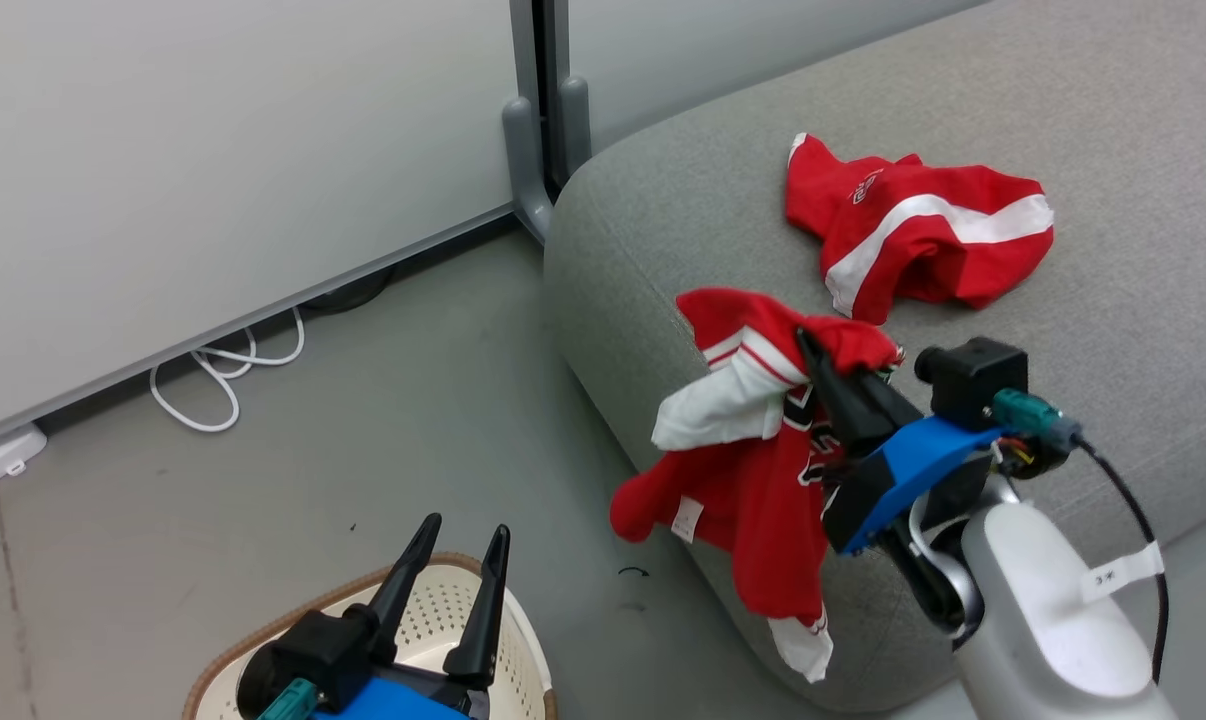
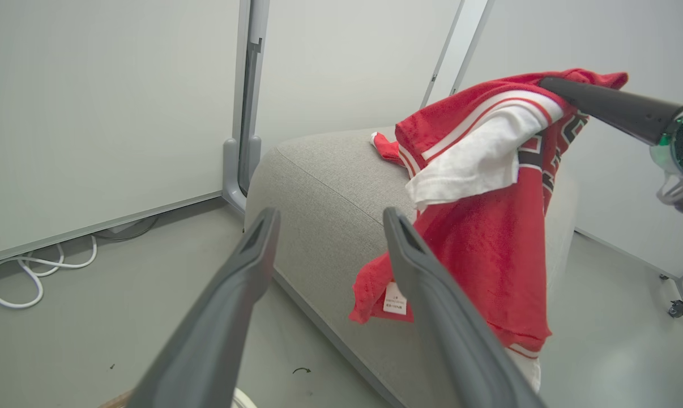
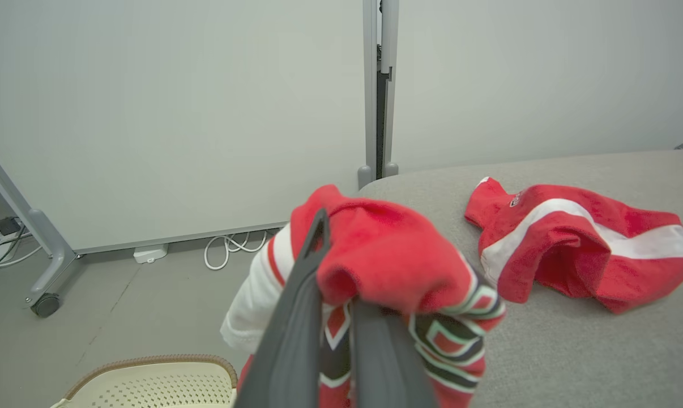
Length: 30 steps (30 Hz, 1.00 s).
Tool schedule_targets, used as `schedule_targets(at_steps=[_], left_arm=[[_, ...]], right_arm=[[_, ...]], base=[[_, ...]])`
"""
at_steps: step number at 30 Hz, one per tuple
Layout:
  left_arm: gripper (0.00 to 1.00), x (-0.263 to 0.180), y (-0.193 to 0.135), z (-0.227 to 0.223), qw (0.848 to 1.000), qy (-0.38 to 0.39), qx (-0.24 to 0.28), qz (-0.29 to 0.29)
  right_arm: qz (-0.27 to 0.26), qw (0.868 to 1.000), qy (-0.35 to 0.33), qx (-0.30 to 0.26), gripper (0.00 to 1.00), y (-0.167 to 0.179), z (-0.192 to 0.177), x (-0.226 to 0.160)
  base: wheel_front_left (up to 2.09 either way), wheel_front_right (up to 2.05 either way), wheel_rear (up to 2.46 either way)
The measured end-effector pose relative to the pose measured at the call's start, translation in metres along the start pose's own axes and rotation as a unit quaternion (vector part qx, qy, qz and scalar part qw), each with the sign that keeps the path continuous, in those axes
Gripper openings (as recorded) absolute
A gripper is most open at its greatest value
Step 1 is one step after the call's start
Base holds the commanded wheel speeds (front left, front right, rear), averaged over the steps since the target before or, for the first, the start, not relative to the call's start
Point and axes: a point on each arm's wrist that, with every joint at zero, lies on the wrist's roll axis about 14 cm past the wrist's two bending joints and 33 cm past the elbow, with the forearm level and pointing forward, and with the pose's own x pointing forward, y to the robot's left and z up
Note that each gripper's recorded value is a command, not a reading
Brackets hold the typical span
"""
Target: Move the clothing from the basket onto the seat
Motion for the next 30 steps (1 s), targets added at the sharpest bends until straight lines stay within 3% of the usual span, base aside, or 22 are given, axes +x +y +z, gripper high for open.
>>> schedule_targets(at_steps=[5,13,21,25,30], left_arm=[[1.00,0.006,0.010,0.000,1.000,-0.001,0.002,-0.001],[1.00,0.023,0.038,-0.004,1.000,-0.006,0.005,-0.004],[1.00,0.036,0.075,-0.017,1.000,-0.010,-0.010,0.010],[1.00,0.040,0.093,-0.027,1.000,-0.009,-0.015,0.017],[1.00,0.043,0.114,-0.039,0.999,-0.010,-0.023,0.031]], right_arm=[[-0.027,0.999,-0.037,-0.002,0.00,-0.023,0.033,0.027],[-0.091,0.988,-0.116,-0.034,0.00,-0.087,0.121,0.087],[-0.169,0.963,-0.182,-0.106,0.00,-0.149,0.192,0.131],[-0.204,0.958,-0.157,-0.122,0.00,-0.173,0.169,0.153],[-0.232,0.960,-0.084,-0.134,0.00,-0.196,0.101,0.175]], base=[[0.00,0.00,0.00],[0.00,0.00,0.00],[0.00,0.00,0.00],[0.00,0.00,0.00],[0.00,0.00,0.00]])
